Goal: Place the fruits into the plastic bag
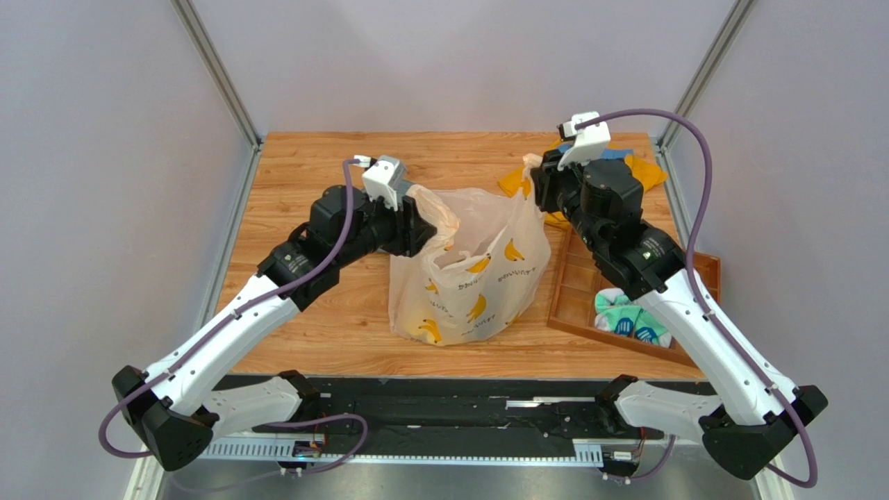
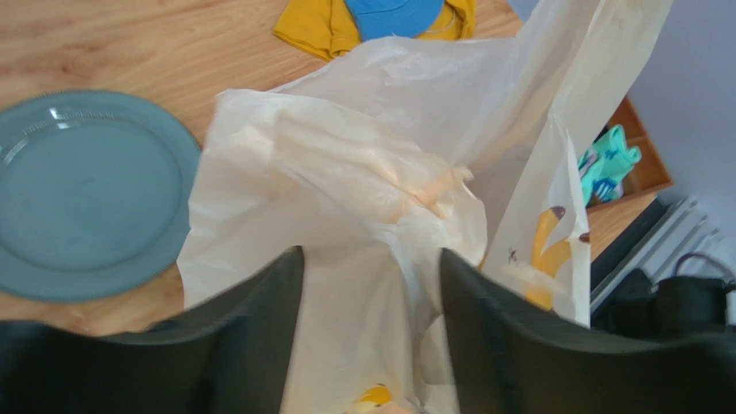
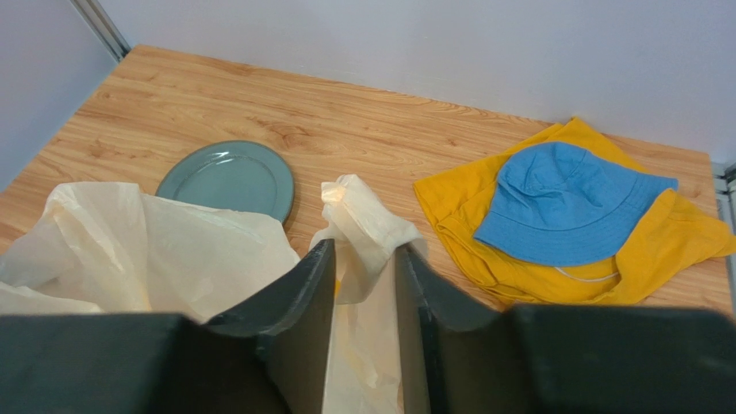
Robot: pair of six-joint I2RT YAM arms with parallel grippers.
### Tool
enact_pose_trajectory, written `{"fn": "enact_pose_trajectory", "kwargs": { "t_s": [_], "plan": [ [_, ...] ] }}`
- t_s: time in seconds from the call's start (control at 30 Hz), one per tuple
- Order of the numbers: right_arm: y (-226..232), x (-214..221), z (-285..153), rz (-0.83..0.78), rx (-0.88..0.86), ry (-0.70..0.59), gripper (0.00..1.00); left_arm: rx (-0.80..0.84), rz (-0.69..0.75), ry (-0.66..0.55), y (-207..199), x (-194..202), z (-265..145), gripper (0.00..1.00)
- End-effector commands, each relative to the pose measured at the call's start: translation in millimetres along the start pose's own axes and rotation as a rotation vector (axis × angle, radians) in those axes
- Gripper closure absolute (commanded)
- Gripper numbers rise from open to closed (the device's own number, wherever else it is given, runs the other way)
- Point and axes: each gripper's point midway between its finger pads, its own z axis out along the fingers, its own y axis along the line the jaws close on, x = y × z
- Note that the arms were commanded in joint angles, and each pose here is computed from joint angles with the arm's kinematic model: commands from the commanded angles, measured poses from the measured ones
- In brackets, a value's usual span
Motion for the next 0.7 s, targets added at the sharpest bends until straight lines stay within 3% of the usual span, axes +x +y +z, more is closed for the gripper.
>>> {"fn": "enact_pose_trajectory", "kwargs": {
  "t_s": [0.0,0.07,0.17,0.47,0.67],
  "plan": [
    [5.4,-17.7,-15.0,0.021,-0.051,-0.040,0.54,-0.008,0.046,-0.095,-1.3,-29.5,-16.2,0.23],
    [7.0,-16.6,-18.7,0.024,-0.066,-0.035,0.35,-0.004,0.068,-0.114,-3.0,-34.9,-23.2,0.16],
    [10.2,-18.7,-31.2,0.040,-0.105,-0.044,0.25,-0.023,0.085,-0.151,-0.5,-44.2,-39.2,0.12],
    [8.8,-43.6,-54.6,0.098,-0.169,-0.107,0.11,-0.067,0.092,-0.265,20.3,-84.7,-72.3,0.09],
    [-25.2,-61.3,-25.6,0.231,-0.189,-0.085,0.09,-0.174,0.010,-0.333,85.3,-124.7,-71.2,0.08]
  ]
}}
